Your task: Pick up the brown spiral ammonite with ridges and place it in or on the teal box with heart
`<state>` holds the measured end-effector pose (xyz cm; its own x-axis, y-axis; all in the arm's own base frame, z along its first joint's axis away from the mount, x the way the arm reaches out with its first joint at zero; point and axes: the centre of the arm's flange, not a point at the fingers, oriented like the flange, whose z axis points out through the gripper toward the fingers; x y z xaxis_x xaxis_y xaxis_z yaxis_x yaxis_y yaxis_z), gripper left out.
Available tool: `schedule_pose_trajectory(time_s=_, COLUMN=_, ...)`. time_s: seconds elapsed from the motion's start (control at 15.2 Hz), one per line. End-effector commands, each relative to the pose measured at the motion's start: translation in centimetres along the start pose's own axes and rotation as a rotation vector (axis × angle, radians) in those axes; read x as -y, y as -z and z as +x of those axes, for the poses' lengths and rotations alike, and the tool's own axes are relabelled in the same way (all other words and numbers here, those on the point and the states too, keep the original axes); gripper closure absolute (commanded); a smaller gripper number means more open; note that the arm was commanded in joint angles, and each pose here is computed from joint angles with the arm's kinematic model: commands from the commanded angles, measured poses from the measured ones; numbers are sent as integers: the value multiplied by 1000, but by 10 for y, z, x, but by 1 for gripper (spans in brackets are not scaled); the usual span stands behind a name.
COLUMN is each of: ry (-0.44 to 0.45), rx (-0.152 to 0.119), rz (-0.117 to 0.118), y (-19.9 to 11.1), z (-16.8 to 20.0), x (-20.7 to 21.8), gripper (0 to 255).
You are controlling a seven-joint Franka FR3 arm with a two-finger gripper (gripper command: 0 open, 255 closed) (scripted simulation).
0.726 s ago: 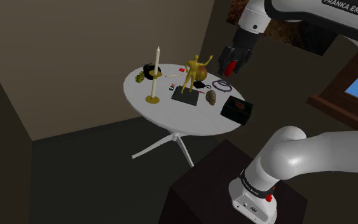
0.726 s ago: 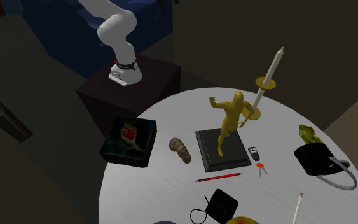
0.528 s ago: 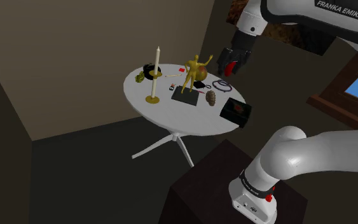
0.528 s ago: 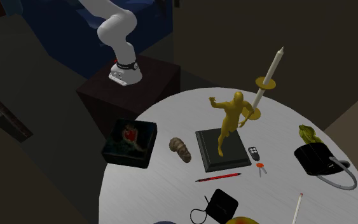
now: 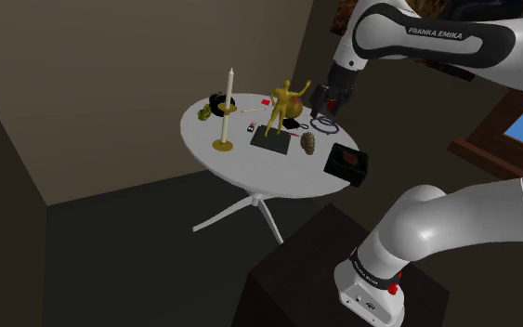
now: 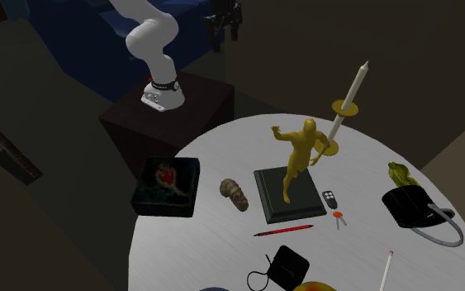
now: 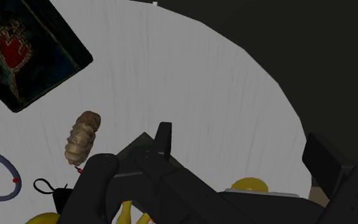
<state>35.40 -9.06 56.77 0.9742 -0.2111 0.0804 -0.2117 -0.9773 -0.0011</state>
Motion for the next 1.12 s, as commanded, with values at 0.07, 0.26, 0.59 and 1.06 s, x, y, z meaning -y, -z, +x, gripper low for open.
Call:
schedule_pose_trajectory(time_s=0.07, ry=-14, rx=-1, rz=-4, y=-24, z=20, x=-24, gripper=0)
schedule_pose_trajectory(time_s=0.26, ry=-27, rx=-1, rz=-8, y=-48, z=41, x=-48, gripper=0)
schedule_pose_trajectory(time_s=0.59, ry=-50, rx=0, rz=-13, y=-89, z=73, x=-87, gripper=0)
schedule_pose_trajectory(time_s=1.06, ry=-82, rx=1, rz=-22, y=-145, z=118, x=-145, gripper=0)
